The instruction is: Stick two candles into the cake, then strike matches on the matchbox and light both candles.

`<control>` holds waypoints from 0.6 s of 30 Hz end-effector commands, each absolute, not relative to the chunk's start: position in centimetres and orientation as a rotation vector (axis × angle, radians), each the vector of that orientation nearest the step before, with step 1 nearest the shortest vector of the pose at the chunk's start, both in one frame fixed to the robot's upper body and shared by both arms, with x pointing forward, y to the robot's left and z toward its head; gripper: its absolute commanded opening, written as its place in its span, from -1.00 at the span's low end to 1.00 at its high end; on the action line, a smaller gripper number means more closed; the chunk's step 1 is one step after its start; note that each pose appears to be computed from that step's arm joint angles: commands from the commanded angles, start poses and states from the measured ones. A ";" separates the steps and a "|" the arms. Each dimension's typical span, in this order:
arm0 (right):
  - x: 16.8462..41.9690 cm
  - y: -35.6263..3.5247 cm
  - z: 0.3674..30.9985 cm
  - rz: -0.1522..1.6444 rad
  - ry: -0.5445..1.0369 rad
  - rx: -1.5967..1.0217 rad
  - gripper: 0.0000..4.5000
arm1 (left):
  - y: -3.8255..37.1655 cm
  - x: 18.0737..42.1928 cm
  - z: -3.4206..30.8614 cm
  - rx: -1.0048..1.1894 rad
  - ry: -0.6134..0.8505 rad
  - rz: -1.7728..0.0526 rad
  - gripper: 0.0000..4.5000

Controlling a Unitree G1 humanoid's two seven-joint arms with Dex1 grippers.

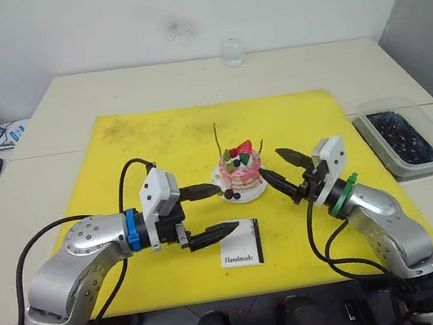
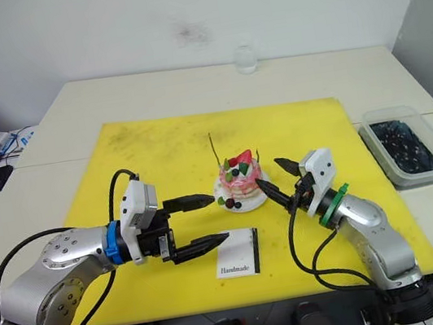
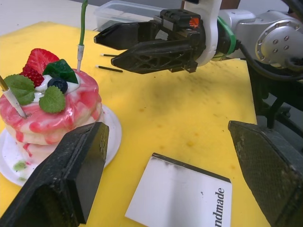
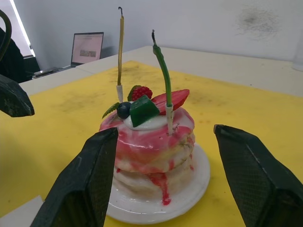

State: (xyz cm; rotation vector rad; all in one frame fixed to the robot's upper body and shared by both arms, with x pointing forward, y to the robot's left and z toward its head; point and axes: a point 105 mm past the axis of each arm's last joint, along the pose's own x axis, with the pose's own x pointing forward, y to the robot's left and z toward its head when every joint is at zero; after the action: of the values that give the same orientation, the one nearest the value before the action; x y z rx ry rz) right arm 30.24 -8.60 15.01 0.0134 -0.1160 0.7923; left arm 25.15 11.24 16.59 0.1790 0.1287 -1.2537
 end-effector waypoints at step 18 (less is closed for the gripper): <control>32.3 -7.1 16.7 0.729 -0.166 0.043 -0.71 | 10.7 24.8 17.6 0.209 0.065 -1.290 1.00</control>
State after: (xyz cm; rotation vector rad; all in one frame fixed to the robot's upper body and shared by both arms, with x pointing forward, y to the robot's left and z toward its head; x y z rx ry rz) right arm 32.37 -7.48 15.34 0.0497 -0.1086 0.7152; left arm 25.03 11.06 16.79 0.1865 0.1105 -1.2721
